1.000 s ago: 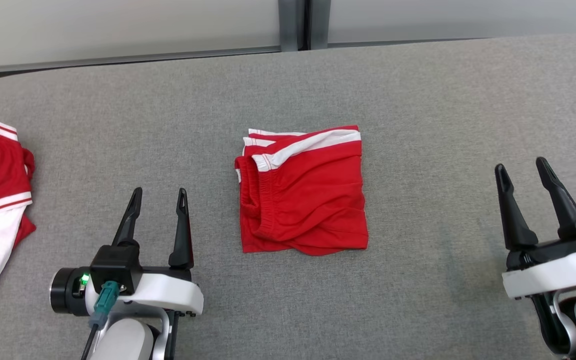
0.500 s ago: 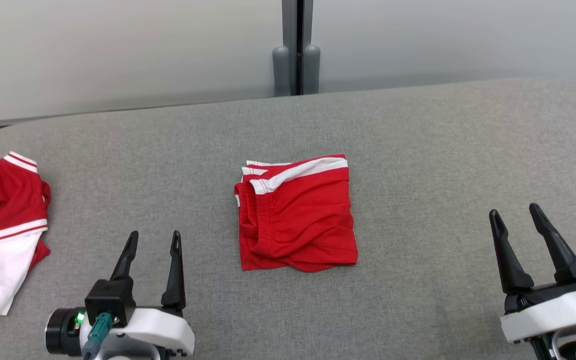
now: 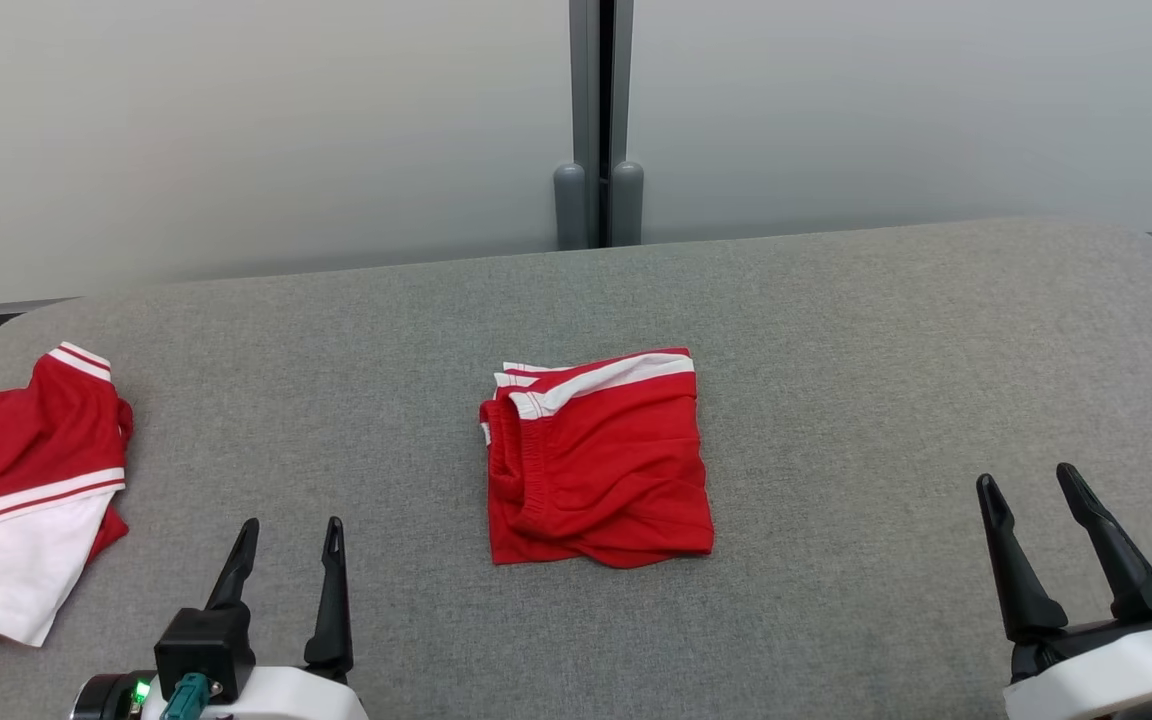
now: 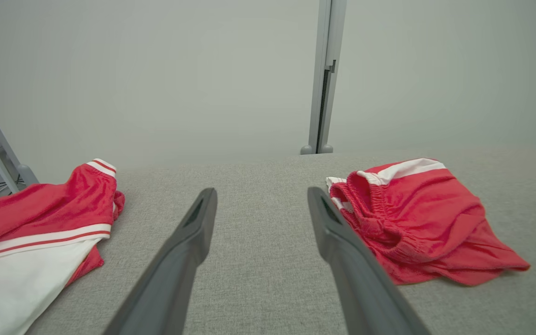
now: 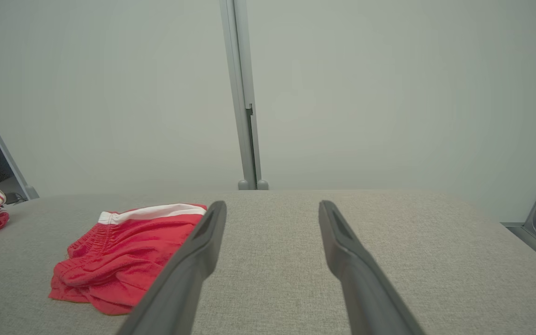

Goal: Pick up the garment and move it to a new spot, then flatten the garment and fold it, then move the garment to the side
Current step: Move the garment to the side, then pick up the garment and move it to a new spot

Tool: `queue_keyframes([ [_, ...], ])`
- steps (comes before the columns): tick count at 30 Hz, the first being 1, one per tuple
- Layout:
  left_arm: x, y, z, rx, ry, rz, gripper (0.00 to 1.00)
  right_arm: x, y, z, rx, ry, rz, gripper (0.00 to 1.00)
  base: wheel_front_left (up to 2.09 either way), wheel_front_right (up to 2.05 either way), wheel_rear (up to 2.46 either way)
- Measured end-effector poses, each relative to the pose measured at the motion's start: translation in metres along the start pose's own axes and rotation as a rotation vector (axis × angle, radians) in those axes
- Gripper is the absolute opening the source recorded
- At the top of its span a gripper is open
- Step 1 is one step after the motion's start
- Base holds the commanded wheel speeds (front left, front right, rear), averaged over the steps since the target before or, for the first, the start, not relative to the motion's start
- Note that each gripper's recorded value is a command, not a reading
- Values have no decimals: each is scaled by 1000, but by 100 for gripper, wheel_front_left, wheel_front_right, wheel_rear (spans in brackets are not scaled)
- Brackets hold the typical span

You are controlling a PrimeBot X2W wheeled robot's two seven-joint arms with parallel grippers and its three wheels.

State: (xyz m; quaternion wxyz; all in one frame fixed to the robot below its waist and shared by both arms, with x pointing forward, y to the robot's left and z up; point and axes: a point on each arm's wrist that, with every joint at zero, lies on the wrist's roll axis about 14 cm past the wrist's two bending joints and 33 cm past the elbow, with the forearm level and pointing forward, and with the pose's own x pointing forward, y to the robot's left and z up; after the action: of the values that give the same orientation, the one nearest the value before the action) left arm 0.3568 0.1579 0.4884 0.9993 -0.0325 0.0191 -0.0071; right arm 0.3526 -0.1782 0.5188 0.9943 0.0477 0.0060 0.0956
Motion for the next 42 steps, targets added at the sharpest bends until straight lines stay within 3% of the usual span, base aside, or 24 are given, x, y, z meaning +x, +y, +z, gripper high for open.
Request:
queue_keyframes([
  [26,2,6,6,-3,-14,28,100,7,3,-13,8,54,8,100,0,0,0],
  [36,34,11,34,-8,-118,65,100,66,15,-58,23,179,95,100,0,0,0],
  [42,47,26,26,-21,-113,130,100,107,55,-103,61,295,232,100,0,0,0],
])
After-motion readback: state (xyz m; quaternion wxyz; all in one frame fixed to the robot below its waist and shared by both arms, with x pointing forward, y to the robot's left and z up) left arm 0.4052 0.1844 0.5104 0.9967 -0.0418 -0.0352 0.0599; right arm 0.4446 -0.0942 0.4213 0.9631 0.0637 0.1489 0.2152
